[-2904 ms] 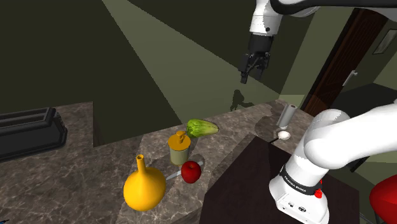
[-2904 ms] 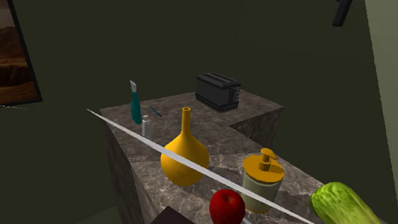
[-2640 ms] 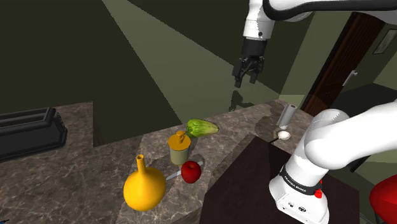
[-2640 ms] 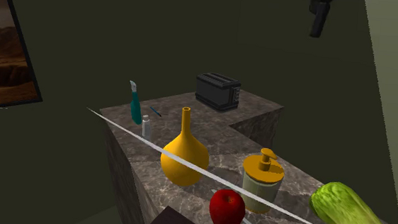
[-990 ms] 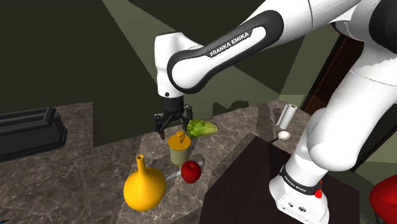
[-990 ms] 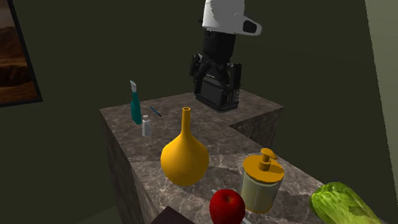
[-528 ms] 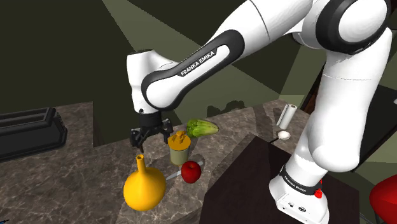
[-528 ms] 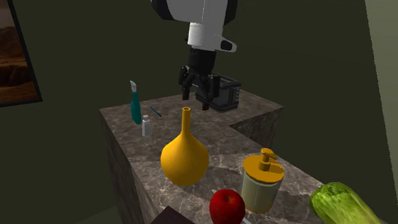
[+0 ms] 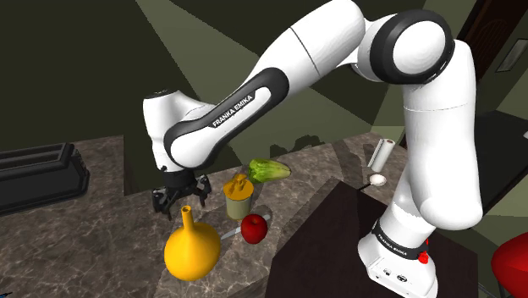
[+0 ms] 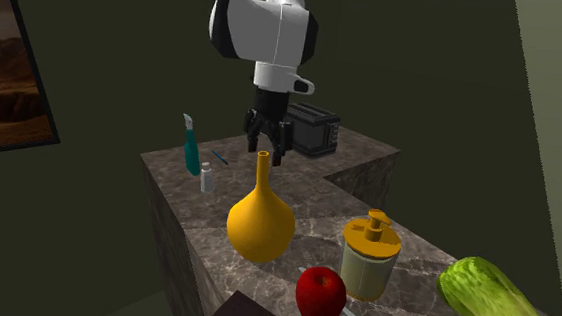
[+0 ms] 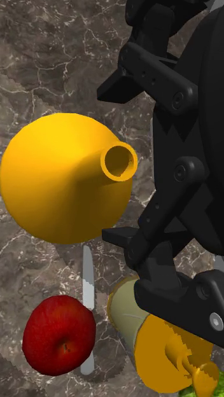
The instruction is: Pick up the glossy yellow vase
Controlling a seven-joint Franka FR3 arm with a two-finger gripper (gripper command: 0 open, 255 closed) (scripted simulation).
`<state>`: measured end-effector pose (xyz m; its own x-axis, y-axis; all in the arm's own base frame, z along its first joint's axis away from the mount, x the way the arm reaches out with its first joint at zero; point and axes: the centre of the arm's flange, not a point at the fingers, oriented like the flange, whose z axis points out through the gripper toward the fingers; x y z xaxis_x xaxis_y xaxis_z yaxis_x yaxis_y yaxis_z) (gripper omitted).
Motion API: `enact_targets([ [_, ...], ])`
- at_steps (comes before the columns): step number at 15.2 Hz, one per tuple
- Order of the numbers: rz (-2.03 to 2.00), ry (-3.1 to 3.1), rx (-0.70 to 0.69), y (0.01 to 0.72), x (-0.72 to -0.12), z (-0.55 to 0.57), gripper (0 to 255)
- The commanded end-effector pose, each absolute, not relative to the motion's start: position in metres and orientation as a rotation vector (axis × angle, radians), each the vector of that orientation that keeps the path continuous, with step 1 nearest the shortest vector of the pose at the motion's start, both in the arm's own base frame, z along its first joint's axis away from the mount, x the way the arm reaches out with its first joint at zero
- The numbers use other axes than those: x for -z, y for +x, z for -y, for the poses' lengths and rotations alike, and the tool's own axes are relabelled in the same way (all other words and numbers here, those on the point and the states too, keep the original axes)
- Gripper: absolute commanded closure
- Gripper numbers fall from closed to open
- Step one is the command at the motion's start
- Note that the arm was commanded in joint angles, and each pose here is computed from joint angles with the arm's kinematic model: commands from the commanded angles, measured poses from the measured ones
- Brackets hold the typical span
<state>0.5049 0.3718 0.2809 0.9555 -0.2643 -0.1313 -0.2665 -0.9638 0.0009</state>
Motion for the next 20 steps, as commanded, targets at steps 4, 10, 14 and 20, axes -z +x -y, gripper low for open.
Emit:
enact_targets([
  [4,-0.42,-3.09,-0.204,0.505,-0.257,-0.373,0],
  [10,-0.42,-3.089,-0.204,0.504,-0.257,-0.373,255],
  [14,-0.42,-3.089,-0.203,0.505,-0.257,-0.373,255],
  [20,-0.42,-3.09,-0.204,0.505,-0.284,-0.373,255],
])
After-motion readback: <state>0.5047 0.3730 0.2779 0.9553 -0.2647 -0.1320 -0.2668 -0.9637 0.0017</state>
